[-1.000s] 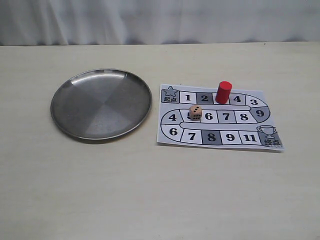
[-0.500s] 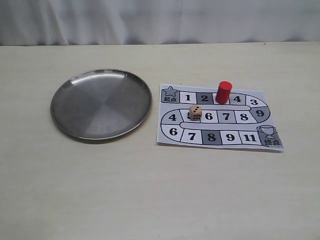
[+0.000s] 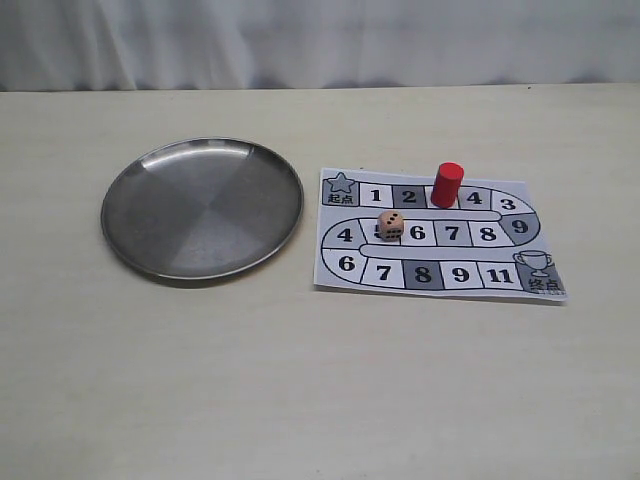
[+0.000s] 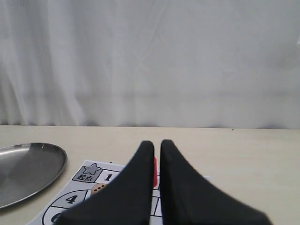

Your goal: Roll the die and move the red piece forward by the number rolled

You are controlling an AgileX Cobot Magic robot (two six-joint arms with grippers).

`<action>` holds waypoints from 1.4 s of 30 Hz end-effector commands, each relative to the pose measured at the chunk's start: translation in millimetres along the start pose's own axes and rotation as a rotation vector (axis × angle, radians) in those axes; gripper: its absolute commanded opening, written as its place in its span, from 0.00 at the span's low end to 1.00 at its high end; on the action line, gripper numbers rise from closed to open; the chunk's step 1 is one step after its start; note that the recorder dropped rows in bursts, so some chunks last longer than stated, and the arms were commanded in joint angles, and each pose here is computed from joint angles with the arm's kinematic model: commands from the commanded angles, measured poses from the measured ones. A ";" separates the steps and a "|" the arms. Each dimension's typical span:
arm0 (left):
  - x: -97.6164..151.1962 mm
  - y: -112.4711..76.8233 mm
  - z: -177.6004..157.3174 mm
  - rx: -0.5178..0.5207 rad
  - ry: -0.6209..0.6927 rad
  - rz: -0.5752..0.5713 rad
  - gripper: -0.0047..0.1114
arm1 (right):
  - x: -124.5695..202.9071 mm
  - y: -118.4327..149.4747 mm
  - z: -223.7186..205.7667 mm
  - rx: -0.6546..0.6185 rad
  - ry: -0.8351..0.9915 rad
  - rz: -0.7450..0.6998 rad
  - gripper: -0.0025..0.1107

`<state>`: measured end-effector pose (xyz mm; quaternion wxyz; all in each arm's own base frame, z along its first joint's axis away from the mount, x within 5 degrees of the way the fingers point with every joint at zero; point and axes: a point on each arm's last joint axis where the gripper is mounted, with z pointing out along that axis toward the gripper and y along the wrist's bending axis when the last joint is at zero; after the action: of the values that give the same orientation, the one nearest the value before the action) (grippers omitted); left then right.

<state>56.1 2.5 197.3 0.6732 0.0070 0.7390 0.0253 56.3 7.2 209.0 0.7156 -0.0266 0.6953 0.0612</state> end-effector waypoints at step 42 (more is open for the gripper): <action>-0.3 -0.2 0.0 0.003 -0.008 0.000 0.04 | 8.3 -14.2 -2.4 0.256 0.080 -0.011 0.06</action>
<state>56.1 2.5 197.3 0.6732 0.0070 0.7390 0.0253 56.3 -6.5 200.7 0.6855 0.0598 0.7251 -0.0284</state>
